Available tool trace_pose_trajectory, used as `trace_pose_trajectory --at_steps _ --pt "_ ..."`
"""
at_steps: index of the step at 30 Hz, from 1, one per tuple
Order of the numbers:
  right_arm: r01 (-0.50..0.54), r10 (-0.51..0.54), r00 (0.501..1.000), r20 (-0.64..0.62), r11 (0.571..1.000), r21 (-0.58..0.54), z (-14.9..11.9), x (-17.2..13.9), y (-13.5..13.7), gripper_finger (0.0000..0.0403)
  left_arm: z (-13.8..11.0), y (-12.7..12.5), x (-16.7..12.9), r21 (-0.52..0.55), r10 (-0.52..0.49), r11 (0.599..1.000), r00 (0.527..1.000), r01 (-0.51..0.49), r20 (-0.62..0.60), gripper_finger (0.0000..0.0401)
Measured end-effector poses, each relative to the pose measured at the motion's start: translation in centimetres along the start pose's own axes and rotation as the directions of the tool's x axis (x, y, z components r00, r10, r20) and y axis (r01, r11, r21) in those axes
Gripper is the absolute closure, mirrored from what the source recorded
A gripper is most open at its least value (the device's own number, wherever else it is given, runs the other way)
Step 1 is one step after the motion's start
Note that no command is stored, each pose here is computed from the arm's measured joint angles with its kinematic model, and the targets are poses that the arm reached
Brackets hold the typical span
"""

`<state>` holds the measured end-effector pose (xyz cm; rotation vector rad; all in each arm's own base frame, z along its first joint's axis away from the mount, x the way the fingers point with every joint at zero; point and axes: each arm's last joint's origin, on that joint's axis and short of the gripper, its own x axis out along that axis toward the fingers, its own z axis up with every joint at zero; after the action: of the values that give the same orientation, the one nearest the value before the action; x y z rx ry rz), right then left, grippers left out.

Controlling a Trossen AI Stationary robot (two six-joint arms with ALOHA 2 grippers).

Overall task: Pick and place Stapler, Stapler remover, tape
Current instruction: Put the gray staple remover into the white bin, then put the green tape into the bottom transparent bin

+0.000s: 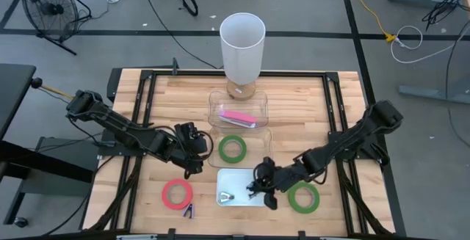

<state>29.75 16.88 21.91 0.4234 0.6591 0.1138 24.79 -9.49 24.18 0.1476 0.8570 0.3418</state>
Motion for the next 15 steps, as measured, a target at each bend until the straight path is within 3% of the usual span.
trace_pose_trajectory --at_steps 5,15 --pt "-0.010 0.010 1.000 -0.004 1.000 0.001 -0.41 0.97 -0.02 0.0370 0.05 -0.02 0.00 0.004 -0.002 1.000 1.000 0.002 0.004 0.0039" --pt "-0.008 0.008 1.000 0.003 1.000 0.005 -0.26 1.02 -0.14 0.0219 0.13 -0.06 0.00 0.001 -0.005 1.000 1.000 0.005 0.012 0.0039"
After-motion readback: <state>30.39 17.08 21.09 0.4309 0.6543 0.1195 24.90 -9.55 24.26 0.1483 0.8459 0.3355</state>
